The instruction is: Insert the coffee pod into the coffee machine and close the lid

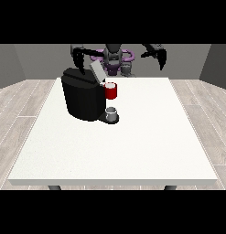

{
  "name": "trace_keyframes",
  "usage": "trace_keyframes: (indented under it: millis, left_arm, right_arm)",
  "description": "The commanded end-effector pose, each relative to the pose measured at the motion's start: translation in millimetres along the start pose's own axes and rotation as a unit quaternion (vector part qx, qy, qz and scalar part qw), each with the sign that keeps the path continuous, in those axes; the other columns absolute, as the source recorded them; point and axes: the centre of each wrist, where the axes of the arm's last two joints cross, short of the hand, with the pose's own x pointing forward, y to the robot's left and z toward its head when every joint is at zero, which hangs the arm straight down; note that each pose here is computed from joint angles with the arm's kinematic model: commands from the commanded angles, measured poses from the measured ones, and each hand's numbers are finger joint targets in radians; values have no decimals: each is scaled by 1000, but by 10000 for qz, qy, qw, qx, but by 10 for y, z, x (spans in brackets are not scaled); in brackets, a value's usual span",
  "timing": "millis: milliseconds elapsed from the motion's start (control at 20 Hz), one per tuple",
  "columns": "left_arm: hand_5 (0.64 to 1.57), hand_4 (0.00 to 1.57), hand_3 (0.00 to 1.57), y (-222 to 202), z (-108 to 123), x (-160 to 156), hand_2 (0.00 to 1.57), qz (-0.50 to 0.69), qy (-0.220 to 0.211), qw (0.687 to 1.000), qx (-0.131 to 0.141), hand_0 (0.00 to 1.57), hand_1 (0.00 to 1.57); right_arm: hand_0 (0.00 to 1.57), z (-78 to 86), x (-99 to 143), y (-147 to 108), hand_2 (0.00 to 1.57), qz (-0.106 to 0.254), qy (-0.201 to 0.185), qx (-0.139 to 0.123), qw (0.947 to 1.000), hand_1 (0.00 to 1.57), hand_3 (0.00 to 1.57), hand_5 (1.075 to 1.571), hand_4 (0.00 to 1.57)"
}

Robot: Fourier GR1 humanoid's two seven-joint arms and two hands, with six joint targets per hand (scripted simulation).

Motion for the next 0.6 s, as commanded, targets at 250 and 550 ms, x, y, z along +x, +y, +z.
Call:
trace_keyframes:
  millis: [250, 550]
  left_arm:
    - [1571, 368, 0, -11, 86, 178, 0, -161, -123, 9994, 269, 0, 0]
    - [1571, 299, 0, 75, 283, 168, 0, -337, -103, 9987, 360, 0, 0]
  right_arm:
    - [0, -102, 42, 488, 0, 198, -255, 389, 9987, 0, 0, 1571, 0]
    - [0, -256, 351, 191, 0, 258, -246, 376, 9987, 0, 0, 1571, 129]
